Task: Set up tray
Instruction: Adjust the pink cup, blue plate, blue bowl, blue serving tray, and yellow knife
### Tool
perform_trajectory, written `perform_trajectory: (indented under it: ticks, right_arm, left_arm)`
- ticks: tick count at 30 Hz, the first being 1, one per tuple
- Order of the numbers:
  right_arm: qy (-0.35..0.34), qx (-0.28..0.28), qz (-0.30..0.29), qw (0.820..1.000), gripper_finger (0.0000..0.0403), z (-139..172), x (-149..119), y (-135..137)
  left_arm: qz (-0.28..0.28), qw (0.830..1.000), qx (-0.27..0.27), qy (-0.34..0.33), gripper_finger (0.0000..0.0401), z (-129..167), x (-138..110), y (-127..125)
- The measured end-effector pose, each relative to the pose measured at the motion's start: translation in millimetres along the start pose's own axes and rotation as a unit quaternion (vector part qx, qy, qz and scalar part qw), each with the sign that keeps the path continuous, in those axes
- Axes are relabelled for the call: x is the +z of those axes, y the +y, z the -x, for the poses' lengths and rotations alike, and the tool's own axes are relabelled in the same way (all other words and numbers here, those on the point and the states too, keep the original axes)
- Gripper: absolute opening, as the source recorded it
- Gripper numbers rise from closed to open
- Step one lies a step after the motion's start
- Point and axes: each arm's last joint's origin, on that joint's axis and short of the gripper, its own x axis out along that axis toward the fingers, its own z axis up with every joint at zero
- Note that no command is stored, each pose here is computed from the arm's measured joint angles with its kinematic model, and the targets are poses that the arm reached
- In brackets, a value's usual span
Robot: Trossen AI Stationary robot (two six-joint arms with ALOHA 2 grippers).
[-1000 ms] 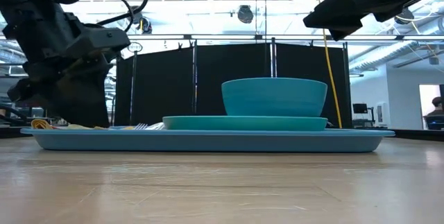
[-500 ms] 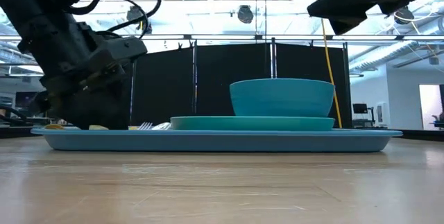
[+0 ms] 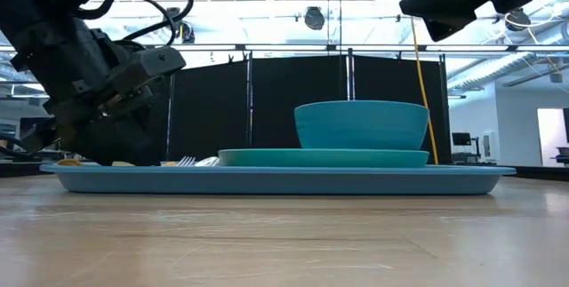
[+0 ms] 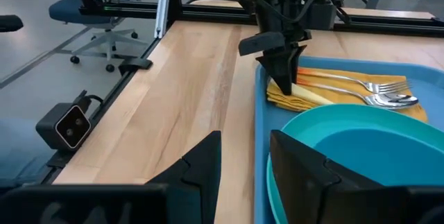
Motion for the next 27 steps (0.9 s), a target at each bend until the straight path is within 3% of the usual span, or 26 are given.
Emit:
perform_trajectory:
  ticks: [8, 13, 27]
  right_arm:
    - [-0.014, 0.009, 0.000, 1.000, 0.0116, 1, 2, 4]
    - [-0.026, 0.017, 0.006, 1.000, 0.0116, 3, 4, 8]
    - [-0.035, 0.030, 0.018, 0.999, 0.0116, 5, 5, 14]
  left_arm:
    - [0.047, 0.999, -0.005, -0.018, 0.0082, 0, 0, 0]
    - [0.078, 0.994, -0.020, -0.069, 0.0082, 2, -4, -1]
    - [0.114, 0.984, -0.056, -0.124, 0.0082, 7, -8, -4]
